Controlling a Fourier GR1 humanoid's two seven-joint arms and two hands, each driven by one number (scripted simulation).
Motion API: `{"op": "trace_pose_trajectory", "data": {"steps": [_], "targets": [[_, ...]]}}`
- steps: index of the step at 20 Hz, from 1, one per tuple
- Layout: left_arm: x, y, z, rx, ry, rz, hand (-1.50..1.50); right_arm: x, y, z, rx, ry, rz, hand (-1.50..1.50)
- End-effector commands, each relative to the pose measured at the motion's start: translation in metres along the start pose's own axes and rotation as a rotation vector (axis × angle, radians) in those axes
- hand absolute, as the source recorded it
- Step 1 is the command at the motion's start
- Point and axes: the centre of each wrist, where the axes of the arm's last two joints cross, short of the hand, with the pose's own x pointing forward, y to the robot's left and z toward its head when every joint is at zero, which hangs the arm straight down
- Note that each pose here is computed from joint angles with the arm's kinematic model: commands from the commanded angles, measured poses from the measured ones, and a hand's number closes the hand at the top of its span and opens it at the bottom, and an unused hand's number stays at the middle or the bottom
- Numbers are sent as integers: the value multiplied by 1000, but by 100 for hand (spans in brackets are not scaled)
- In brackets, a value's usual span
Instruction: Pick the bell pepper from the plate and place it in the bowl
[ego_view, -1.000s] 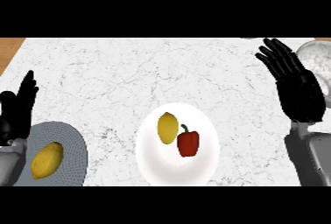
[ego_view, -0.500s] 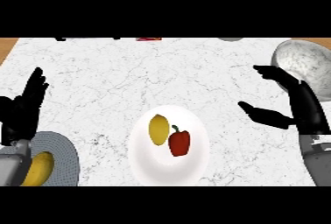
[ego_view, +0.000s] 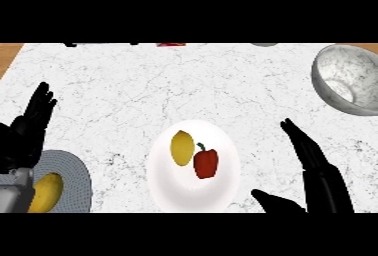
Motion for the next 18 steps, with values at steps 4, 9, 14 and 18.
{"op": "trace_pose_trajectory", "data": {"steps": [4,9,14,18], "targets": [[2,-3,5,-51,-30,32,0,71,-30,31,-71,79,84,-150],[10,-18,-1,-41,-53,23,0,109,-39,-4,32,94,179,-150],[10,-21,-9,-62,-40,8,0,112,-12,-32,247,161,321,-150],[27,-13,-10,-52,-56,11,0,109,3,-53,370,248,358,-150]]}}
